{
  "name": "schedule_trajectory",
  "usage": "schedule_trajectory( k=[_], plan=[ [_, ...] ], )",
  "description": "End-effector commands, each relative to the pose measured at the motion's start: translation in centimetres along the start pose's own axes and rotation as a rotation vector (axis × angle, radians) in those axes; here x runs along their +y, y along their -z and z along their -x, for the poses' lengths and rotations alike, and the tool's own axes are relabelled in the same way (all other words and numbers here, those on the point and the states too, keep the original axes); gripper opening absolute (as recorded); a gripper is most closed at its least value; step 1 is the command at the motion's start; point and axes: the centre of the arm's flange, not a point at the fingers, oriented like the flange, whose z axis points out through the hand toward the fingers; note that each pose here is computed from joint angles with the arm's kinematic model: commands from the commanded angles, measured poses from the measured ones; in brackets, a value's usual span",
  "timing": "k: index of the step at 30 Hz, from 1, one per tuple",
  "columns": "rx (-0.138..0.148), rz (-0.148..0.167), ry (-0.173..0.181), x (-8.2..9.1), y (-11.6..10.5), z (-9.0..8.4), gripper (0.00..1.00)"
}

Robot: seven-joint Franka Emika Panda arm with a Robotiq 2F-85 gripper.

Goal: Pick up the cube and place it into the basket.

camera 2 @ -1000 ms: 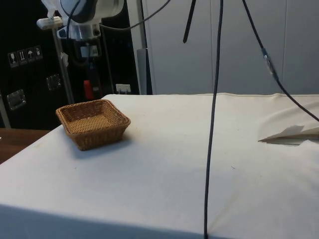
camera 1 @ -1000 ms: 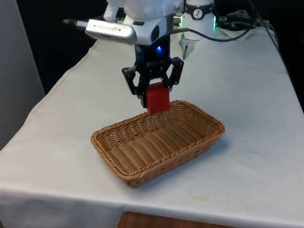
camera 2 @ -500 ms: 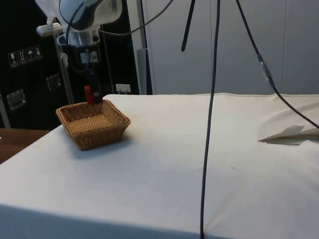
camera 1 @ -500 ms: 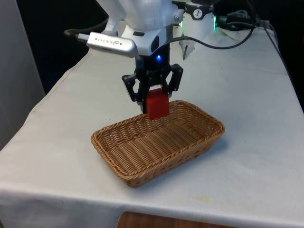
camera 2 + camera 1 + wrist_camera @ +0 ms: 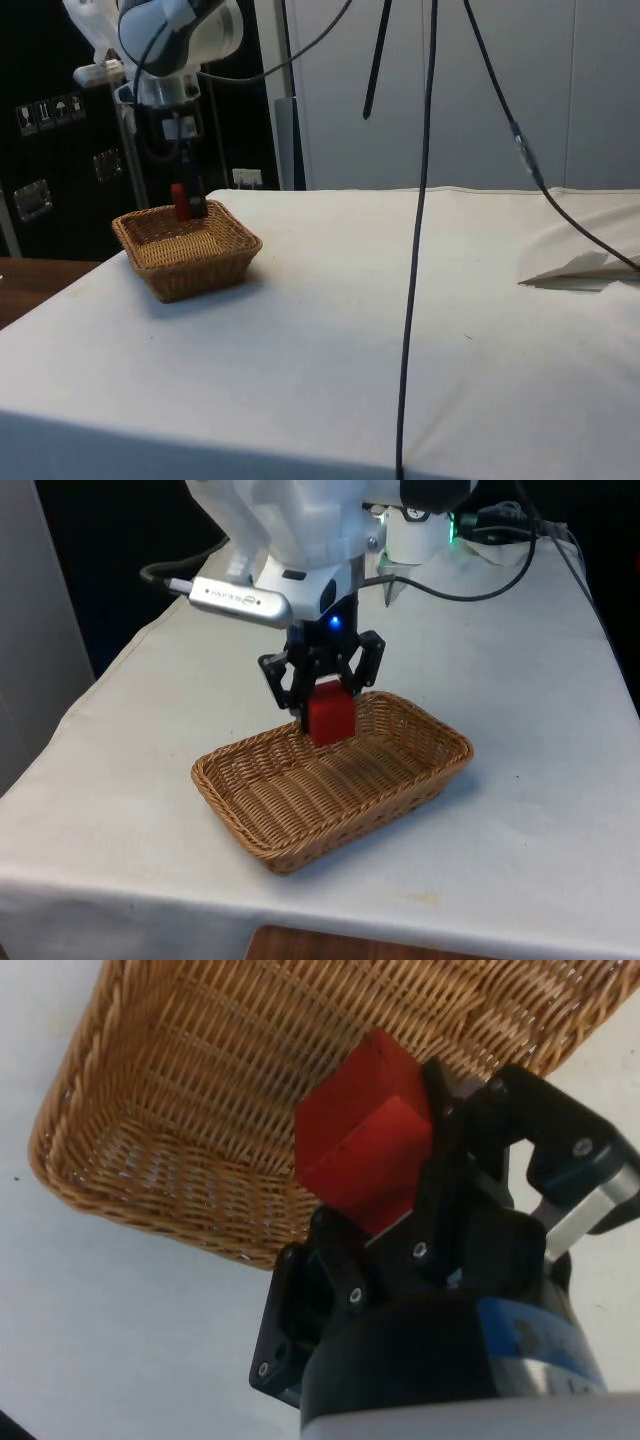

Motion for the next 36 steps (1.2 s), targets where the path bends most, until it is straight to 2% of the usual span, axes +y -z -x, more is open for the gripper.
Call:
schedule_trajectory(
  k=[1,21,27,36],
  plan=[
    [-0.005,-0.005,-0.003,0.1,-0.3,0.0,0.00],
    [-0.019,0.000,-0.001,0.0,-2.8,-0.6,0.00],
    [-0.013,0.007,-0.016,0.1,-4.6,-0.8,0.00],
    [-0.008,0.017,-0.025,0.1,-6.0,-1.1,0.00]
  ],
)
